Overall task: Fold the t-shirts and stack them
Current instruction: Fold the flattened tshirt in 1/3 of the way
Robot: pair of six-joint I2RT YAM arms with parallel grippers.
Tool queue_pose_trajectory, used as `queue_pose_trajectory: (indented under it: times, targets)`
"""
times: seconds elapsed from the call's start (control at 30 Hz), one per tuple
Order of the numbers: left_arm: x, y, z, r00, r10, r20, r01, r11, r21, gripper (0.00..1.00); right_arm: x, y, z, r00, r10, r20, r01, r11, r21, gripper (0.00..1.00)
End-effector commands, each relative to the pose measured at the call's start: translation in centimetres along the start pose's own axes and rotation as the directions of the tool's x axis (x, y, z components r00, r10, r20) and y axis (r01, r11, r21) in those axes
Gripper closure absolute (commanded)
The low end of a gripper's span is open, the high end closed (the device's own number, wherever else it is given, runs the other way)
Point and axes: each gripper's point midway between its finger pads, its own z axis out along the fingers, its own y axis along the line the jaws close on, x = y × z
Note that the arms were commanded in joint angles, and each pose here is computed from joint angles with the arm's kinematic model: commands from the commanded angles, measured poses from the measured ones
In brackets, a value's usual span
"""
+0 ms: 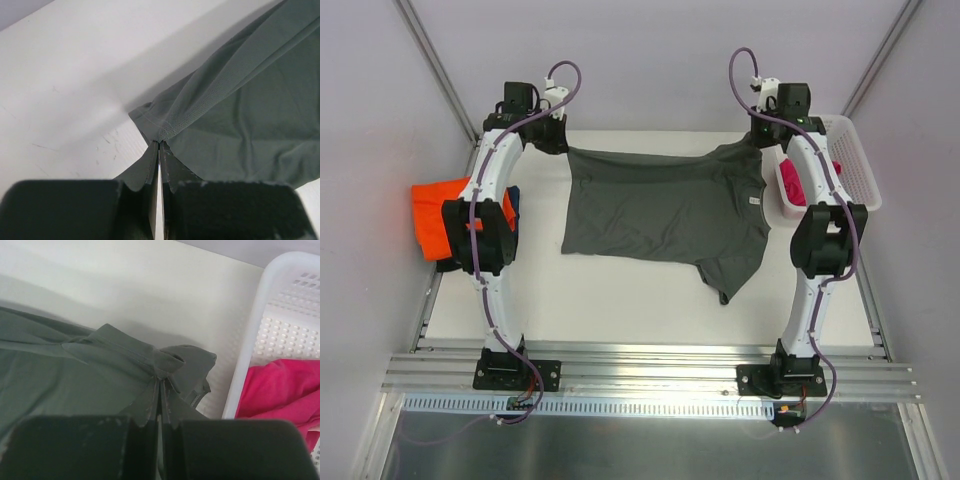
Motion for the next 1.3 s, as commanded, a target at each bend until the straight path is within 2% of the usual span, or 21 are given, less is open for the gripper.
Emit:
queue_pose_trajectory:
  times: [0.0, 0.73, 1.27]
  targets:
    - [-1.0, 0.7, -0.3, 0.999, 0.019, 0.035, -0.018, 1.000, -0.008, 1.00, -0.6, 0.5, -0.3, 0.999, -0.033, 0.024, 0.033, 0.999, -0.004, 0.99]
    - [5.3, -0.4, 1.4, 0.989, -0.112, -0.093, 0.119, 0.990, 0.075, 1.00, 7.5, 3.0, -1.9, 0.982, -0.043, -0.183, 0.029, 0.996, -0.078, 1.00]
    - [7.3, -1.3, 1.0, 0.980, -0.143, -0.140, 0.155, 0.984, 0.082, 1.00, 11.2, 4.1, -2.6, 0.960, -0.069, -0.271, 0.037, 0.992, -0.123, 1.00]
